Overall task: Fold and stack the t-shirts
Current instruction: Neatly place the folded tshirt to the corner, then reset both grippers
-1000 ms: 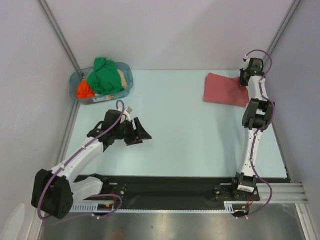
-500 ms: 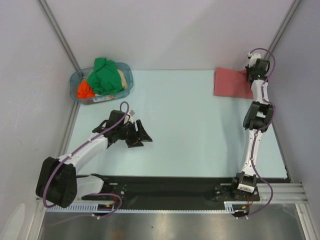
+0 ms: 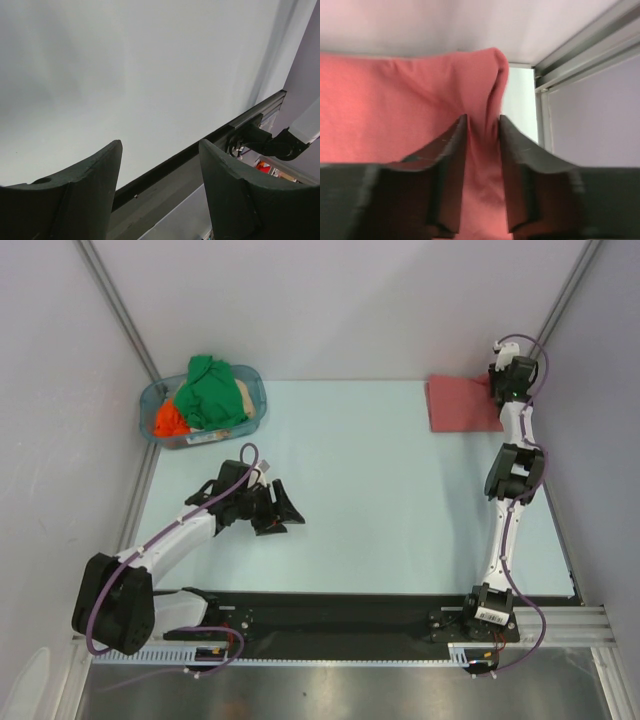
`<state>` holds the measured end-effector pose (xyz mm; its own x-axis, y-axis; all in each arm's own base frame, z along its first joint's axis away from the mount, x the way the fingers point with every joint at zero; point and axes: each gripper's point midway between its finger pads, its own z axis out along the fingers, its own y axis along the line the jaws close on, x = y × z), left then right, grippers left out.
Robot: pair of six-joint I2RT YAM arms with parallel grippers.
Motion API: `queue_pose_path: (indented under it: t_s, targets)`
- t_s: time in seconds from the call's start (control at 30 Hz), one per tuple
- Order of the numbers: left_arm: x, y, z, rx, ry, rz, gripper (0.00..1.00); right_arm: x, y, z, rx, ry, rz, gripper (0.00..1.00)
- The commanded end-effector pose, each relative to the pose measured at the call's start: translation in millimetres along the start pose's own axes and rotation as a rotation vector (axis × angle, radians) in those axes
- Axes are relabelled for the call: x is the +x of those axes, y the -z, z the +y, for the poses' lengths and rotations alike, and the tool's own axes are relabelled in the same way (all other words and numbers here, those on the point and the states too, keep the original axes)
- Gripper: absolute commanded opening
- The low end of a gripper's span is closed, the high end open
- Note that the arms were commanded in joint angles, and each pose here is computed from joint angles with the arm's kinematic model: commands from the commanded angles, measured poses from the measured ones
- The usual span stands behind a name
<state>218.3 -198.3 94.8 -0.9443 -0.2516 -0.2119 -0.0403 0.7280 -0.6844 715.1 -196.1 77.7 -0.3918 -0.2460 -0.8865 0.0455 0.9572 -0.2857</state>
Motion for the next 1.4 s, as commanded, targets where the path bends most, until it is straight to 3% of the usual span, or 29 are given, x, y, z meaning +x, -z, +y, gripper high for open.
queue_pose_path:
  t_s: [0.0, 0.1, 0.3, 0.33, 0.4, 0.53, 0.57, 0.6, 0.83, 0.9, 0.93, 1.0, 1.2, 1.37]
  targets:
    - [-4, 5, -8, 0.036, -0.004, -0.026, 0.69, -39, 6, -26, 0.103, -0.042, -0.099, 0.38]
    - [-2, 8, -9, 0.047, -0.007, -0.034, 0.69, -55, 22, -42, 0.169, -0.065, -0.088, 0.99]
    - [11, 19, -9, 0.055, -0.039, -0.057, 0.69, -84, 72, -55, 0.268, -0.111, -0.004, 0.99]
    - [13, 21, -10, 0.056, -0.048, -0.063, 0.69, -115, 98, -56, 0.317, -0.111, -0.024, 1.00]
    - [16, 30, -13, 0.059, -0.079, -0.092, 0.70, -104, 118, -42, 0.365, -0.099, 0.049, 1.00]
    - [25, 44, -15, 0.082, -0.096, -0.131, 0.74, -111, 179, 16, 0.392, -0.059, 0.114, 1.00]
    - [26, 47, -14, 0.085, -0.093, -0.142, 0.75, -135, 209, 35, 0.370, -0.064, 0.078, 1.00]
    - [31, 47, -12, 0.088, -0.083, -0.142, 0.76, -110, 217, 65, 0.321, -0.046, 0.132, 1.00]
    - [49, 56, -17, 0.251, 0.006, -0.217, 0.84, -77, 333, 203, -0.132, -0.606, 0.210, 1.00]
    - [52, 59, -19, 0.317, 0.043, -0.252, 0.85, -85, 374, 217, -0.236, -0.836, 0.161, 1.00]
    - [53, 61, -21, 0.348, 0.053, -0.269, 0.85, -50, 386, 231, -0.268, -0.914, 0.207, 1.00]
    - [55, 66, -27, 0.440, 0.100, -0.295, 0.87, -42, 411, 246, -0.359, -1.088, 0.207, 1.00]
    - [63, 80, -38, 0.645, 0.200, -0.316, 0.87, 32, 483, 264, -0.428, -1.257, 0.308, 1.00]
    - [72, 87, -49, 0.756, 0.205, -0.268, 0.90, 49, 515, 267, -0.516, -1.347, 0.269, 1.00]
